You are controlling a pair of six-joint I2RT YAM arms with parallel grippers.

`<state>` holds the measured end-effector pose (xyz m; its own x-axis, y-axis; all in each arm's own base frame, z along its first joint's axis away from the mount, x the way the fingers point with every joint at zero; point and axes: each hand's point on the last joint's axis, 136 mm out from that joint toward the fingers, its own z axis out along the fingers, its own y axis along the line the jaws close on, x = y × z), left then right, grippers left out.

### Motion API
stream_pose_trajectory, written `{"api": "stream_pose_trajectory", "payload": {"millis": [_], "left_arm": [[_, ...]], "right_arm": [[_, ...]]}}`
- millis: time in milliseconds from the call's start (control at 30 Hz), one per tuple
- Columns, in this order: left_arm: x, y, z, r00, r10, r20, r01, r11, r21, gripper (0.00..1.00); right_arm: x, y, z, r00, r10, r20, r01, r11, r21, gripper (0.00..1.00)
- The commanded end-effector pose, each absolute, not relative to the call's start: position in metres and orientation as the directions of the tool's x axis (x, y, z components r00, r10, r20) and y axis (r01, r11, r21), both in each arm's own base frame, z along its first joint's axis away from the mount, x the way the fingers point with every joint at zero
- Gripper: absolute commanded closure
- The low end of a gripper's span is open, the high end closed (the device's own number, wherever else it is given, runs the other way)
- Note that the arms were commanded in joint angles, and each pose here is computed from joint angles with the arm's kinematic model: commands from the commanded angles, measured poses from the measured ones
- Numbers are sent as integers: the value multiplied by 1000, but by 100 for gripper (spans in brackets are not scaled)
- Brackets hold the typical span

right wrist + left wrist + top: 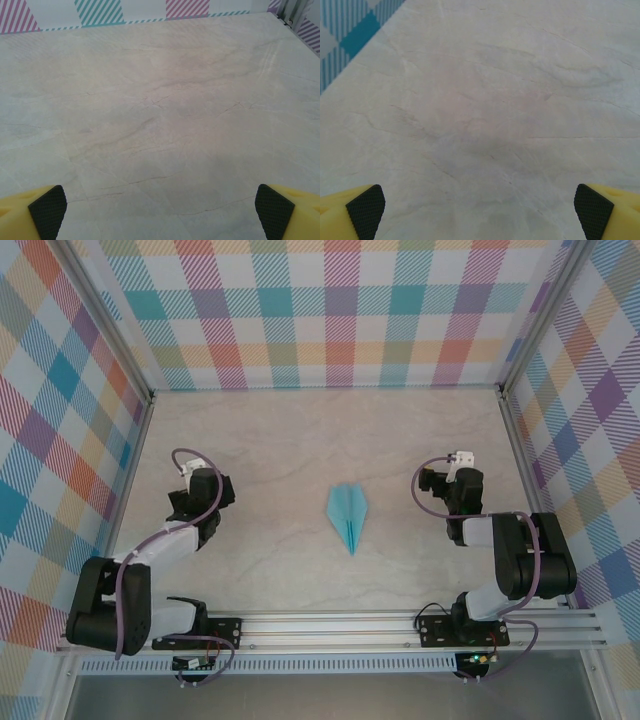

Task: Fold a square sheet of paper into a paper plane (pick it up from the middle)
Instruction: Reset both arms

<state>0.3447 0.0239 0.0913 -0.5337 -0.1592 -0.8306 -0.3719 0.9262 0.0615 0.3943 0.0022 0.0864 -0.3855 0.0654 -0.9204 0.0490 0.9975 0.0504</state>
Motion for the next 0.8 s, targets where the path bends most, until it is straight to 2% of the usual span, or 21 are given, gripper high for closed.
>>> {"api": "stream_pose_trajectory", "payload": {"millis": [0, 200, 467, 600, 767], "left_arm": [[365, 14, 102, -455, -123, -882, -285, 958, 13, 0], [378, 19, 110, -361, -115, -925, -259, 966, -19, 0], [394, 1, 82, -362, -96, -927, -134, 990, -51, 0], [399, -19, 79, -405, -71, -912, 8, 997, -81, 0], [399, -9, 78, -403, -84, -911, -53, 996, -68, 0]], "right_arm": [[395, 4, 92, -357, 77, -931, 52, 997, 63, 0], [395, 4, 92, -357, 76, -931, 50, 997, 62, 0], [395, 4, 92, -359, 76, -930, 48, 997, 63, 0], [395, 4, 92, -358, 75, -931, 48, 997, 62, 0], [395, 5, 92, -359, 74, -930, 45, 997, 62, 0]]}}
